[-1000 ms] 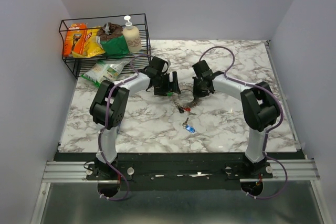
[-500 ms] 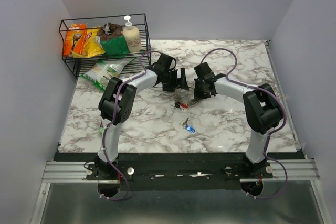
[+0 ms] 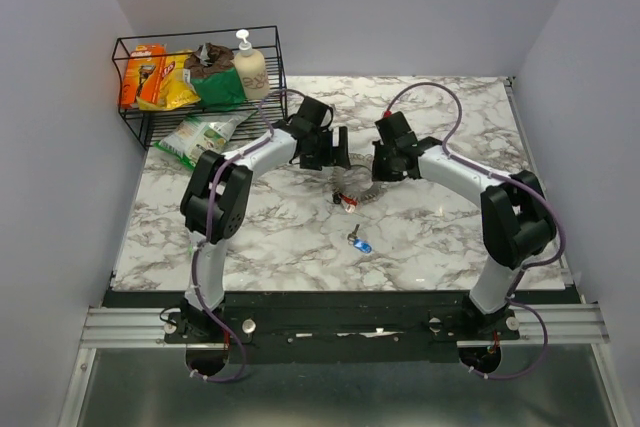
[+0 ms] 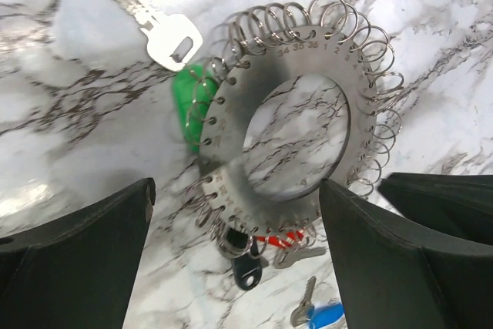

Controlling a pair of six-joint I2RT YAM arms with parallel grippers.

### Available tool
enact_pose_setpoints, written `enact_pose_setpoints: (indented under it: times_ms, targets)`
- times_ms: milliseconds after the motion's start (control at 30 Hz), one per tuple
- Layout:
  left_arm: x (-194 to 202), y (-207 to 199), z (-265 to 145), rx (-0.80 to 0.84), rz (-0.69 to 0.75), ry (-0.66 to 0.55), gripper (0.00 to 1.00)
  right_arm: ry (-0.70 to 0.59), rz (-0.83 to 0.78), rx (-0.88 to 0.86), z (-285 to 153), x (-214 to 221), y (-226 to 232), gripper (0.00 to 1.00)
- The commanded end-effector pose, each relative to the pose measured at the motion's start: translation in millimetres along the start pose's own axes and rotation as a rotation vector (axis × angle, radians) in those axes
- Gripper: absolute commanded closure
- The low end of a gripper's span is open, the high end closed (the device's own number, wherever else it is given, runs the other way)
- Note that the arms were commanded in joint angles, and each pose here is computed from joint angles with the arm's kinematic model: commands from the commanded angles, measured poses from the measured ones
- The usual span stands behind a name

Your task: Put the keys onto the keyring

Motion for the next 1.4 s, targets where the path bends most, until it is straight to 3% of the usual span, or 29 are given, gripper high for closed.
enact_pose_setpoints:
  times_ms: [0,233,500,633,733,1133,1367]
  targets:
    - [-11,1,-45,-0.111,0.078,-0.106,0.03,-0.087,-0.032,-0.024,-32,-18,4,0.99]
    - [13,13,-58,-0.144,0.097,-0.13,0.04,-0.071,-0.066,-0.022,-35,-6,-3,0.99]
    - [31,15,-59,-0.09,0.1,-0.128,0.1,-0.021,-0.073,-0.136,-35,4,7,0.97]
    - [40,14,-56,-0.043,0.099,-0.127,0.18,-0.035,-0.091,-0.164,-39,1,10,0.95]
    - [41,10,-56,-0.007,0.102,-0.129,0.27,-0.038,-0.102,-0.179,-42,-1,12,0.94]
    - [27,-15,-50,-0.069,0.209,-0.161,0.29,-0.023,-0.079,-0.192,-40,-1,11,0.92]
    - [26,-23,-41,-0.107,0.261,-0.159,0.37,-0.018,-0.054,-0.196,-38,-2,2,0.92]
Point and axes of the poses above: each gripper's point midway between its finger pads, its own z axis out along the fingers, its own y axis along the line the jaws close on, x = y × z, the point moved 6 cm from there along -z, back along the fingers, and after that the axes turned 3 degrees about z, right-handed, at the moved point
